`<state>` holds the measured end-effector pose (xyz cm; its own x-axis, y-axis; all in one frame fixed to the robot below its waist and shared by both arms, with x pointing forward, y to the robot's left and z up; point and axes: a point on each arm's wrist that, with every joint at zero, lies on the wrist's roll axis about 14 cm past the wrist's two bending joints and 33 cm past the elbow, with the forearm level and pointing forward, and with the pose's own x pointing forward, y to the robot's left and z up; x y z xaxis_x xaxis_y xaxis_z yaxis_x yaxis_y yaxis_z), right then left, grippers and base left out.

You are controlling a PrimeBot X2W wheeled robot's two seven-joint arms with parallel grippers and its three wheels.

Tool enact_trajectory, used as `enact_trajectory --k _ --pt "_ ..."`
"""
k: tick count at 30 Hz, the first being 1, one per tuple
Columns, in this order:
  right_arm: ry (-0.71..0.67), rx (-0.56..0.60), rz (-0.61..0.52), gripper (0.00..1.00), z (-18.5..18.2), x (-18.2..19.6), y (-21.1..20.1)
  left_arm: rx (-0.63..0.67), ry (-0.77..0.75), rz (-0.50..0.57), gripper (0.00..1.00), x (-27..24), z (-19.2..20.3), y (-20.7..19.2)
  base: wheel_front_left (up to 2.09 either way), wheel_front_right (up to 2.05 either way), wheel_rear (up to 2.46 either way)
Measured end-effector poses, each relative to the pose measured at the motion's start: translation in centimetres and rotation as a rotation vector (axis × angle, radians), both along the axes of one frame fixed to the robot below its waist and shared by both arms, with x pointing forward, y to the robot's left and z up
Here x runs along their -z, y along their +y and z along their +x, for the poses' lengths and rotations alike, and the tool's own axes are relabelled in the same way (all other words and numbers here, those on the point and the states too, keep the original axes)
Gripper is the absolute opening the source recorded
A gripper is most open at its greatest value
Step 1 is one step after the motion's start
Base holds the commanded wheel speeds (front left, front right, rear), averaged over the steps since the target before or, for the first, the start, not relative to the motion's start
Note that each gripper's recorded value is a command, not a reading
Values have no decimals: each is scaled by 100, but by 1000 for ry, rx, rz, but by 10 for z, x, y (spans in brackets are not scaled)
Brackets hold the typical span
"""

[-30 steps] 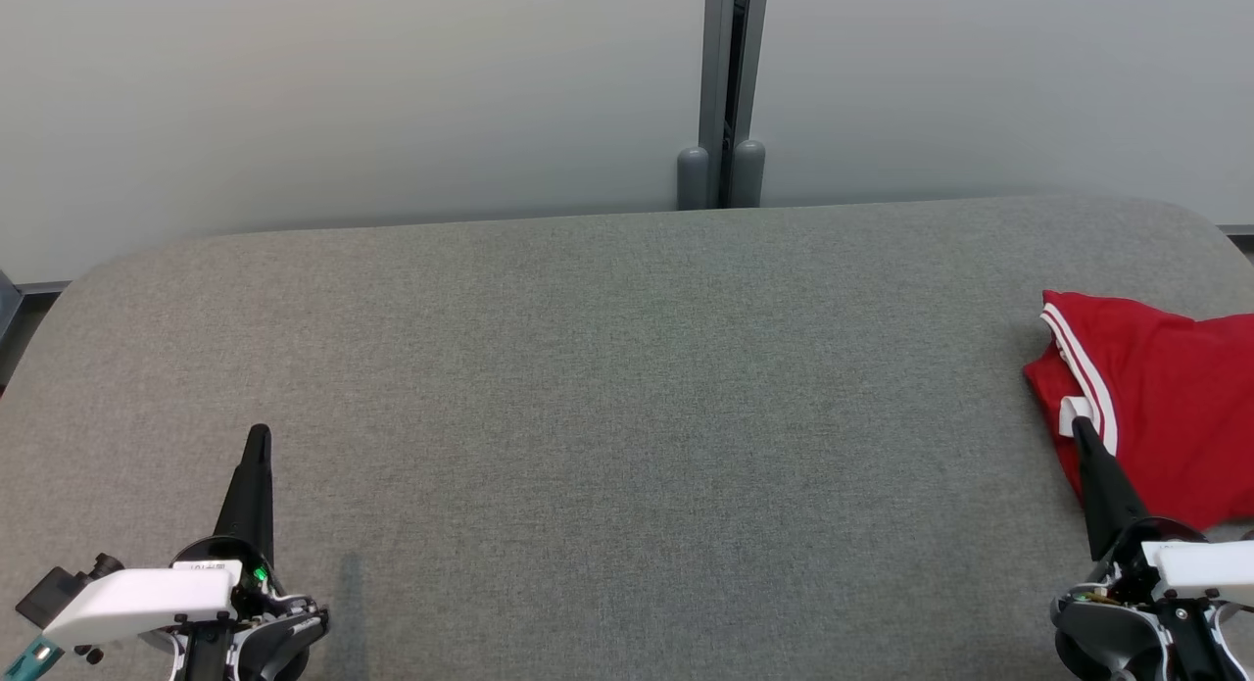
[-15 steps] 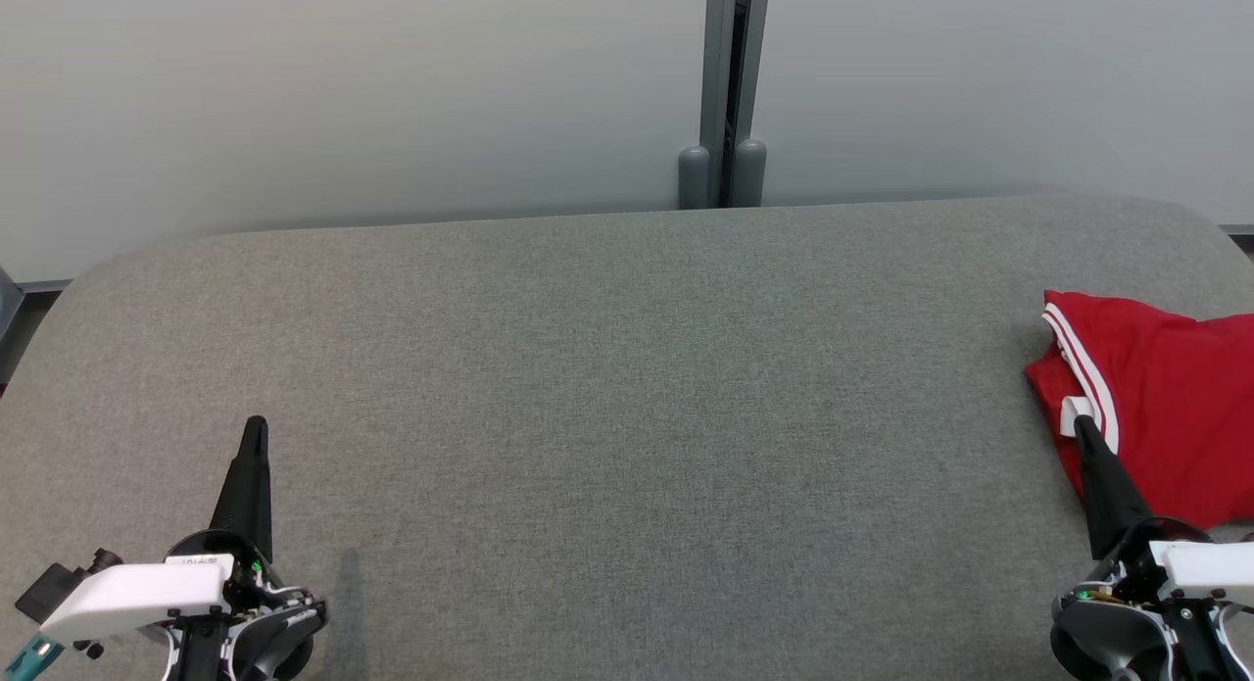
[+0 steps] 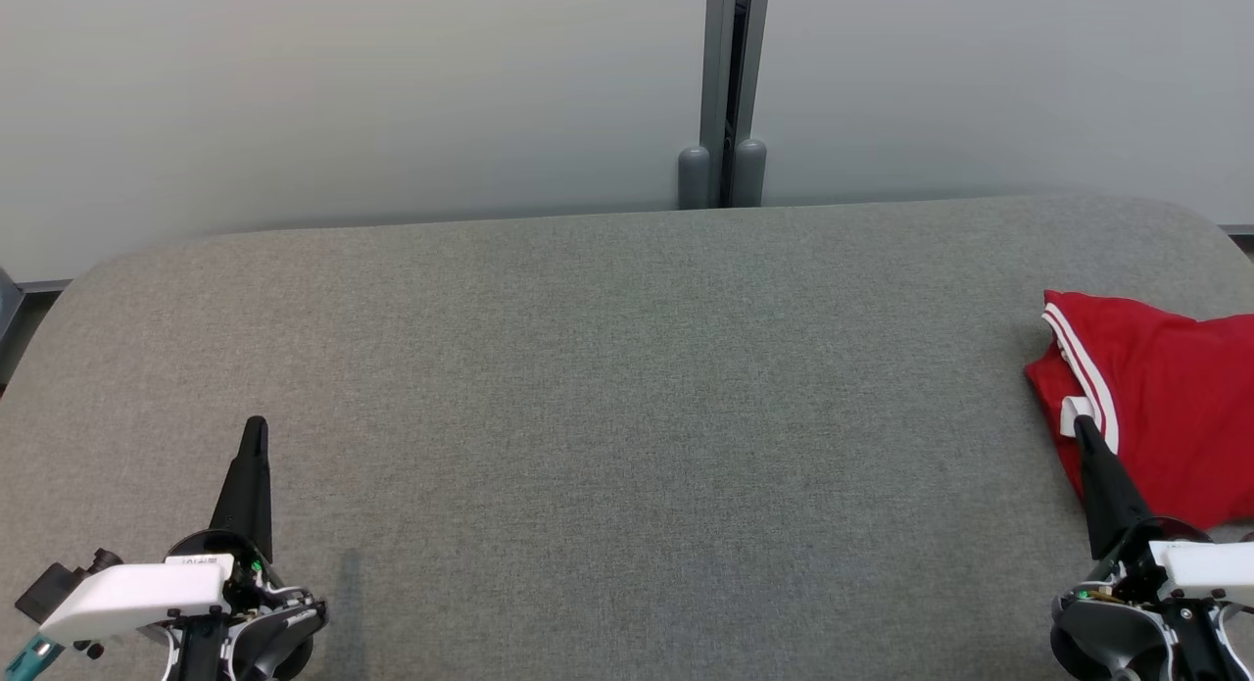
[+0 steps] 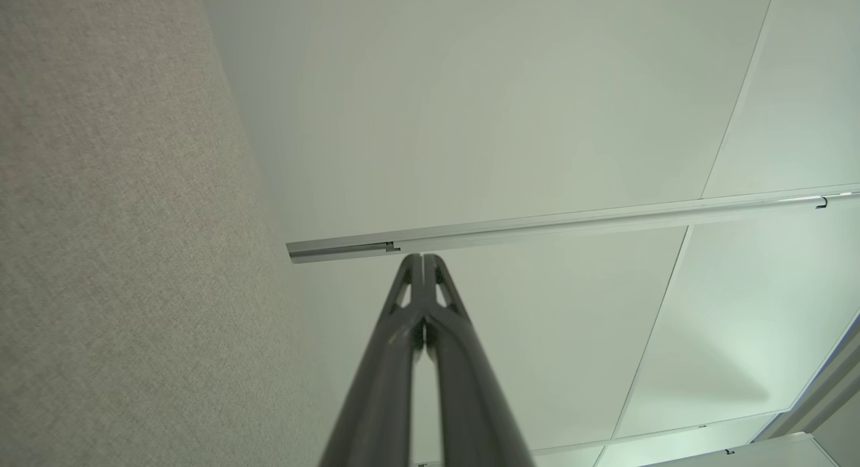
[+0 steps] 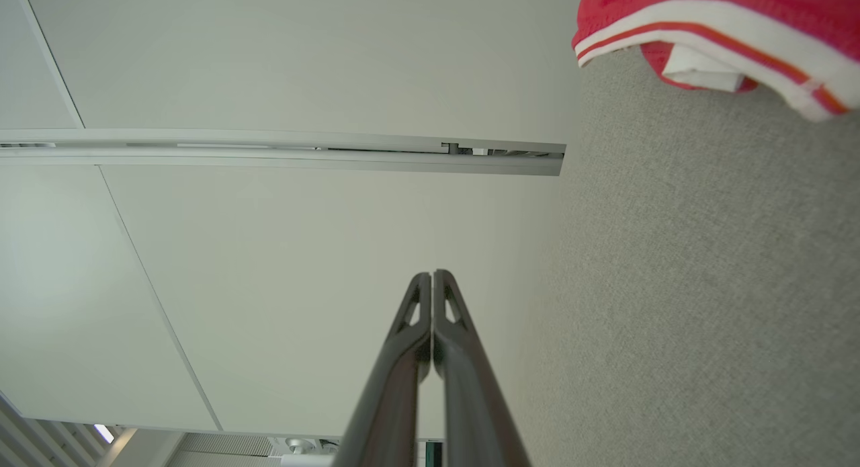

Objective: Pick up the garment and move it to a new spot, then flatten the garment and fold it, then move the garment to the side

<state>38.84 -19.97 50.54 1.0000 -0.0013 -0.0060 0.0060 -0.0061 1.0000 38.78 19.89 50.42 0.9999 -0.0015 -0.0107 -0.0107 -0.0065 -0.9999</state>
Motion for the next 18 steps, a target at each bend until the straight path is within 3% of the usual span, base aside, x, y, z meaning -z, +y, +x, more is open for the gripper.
enact_trajectory --k 18 --pt "0 0 0 0 0 0 0 0 0 0 0 0 0 0 0 0 0"
